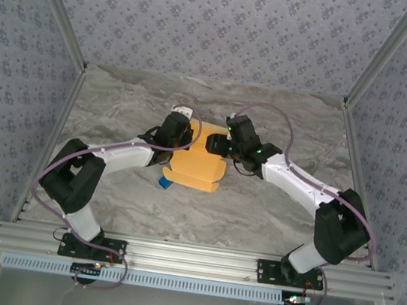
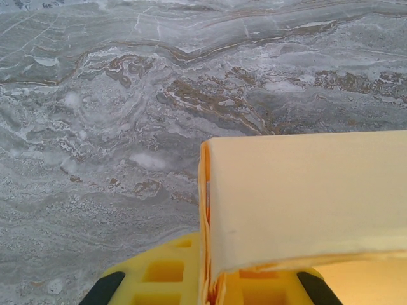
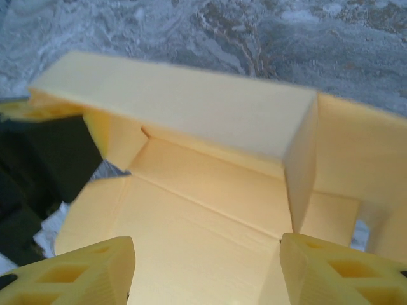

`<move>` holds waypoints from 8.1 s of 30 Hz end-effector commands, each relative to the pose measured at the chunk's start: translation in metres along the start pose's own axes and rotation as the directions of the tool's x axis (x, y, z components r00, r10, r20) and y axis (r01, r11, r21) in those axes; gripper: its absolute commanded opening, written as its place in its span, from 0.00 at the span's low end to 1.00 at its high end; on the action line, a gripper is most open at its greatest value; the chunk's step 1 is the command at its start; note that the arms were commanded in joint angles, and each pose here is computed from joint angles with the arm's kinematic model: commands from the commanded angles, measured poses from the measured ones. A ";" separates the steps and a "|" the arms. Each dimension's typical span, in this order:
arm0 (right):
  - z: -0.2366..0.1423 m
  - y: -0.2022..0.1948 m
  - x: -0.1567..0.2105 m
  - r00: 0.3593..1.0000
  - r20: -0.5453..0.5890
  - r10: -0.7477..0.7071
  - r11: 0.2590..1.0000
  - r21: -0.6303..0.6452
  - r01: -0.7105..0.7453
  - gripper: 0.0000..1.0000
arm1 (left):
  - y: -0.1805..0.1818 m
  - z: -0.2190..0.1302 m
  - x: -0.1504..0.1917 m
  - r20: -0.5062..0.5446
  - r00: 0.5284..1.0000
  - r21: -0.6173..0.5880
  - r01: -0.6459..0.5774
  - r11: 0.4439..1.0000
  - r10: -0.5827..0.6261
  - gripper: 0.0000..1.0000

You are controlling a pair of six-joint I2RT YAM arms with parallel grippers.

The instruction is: Fold the paper box

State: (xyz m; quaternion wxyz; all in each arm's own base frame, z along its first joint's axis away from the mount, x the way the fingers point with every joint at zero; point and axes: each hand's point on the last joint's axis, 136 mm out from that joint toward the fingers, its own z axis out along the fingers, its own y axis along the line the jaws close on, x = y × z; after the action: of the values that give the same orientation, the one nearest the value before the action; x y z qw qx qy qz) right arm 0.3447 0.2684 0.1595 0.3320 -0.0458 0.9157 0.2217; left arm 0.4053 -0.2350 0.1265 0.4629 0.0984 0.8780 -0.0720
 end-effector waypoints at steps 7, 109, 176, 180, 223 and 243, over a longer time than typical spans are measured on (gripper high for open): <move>0.002 -0.036 0.040 0.999 -0.051 -0.013 0.985 0.169 0.022 0.66 | -0.006 -0.015 -0.033 0.064 0.997 0.028 0.045 0.999 -0.047 0.00; -0.018 -0.049 -0.011 0.927 0.147 -0.345 0.840 -0.392 0.375 0.43 | -0.006 -0.044 -0.042 0.033 0.996 0.105 0.079 0.991 -0.083 0.00; 0.006 -0.012 -0.043 0.810 0.260 -0.525 0.839 -0.001 0.544 0.49 | -0.010 -0.046 -0.042 0.030 0.996 0.128 0.075 0.989 -0.080 0.00; 0.012 -0.015 -0.041 0.829 0.248 -0.502 0.861 0.049 0.507 0.47 | -0.011 -0.046 -0.043 0.032 0.996 0.134 0.077 0.988 -0.082 0.00; 0.018 -0.091 -0.030 0.954 0.058 -0.293 0.783 0.588 0.205 0.08 | -0.012 -0.041 -0.037 0.018 0.996 0.134 0.084 0.987 -0.087 0.00; 0.013 -0.042 -0.011 0.958 0.034 -0.286 0.917 0.301 0.263 0.49 | -0.011 -0.038 -0.038 0.015 0.996 0.118 0.080 0.990 -0.082 0.00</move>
State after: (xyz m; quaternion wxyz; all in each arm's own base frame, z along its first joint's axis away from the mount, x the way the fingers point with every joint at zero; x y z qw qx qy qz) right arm 0.3787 0.2344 0.1363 0.4045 -0.1112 0.9076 0.0148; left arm 0.3841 -0.2377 0.1568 0.4406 0.0952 0.8823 -0.1353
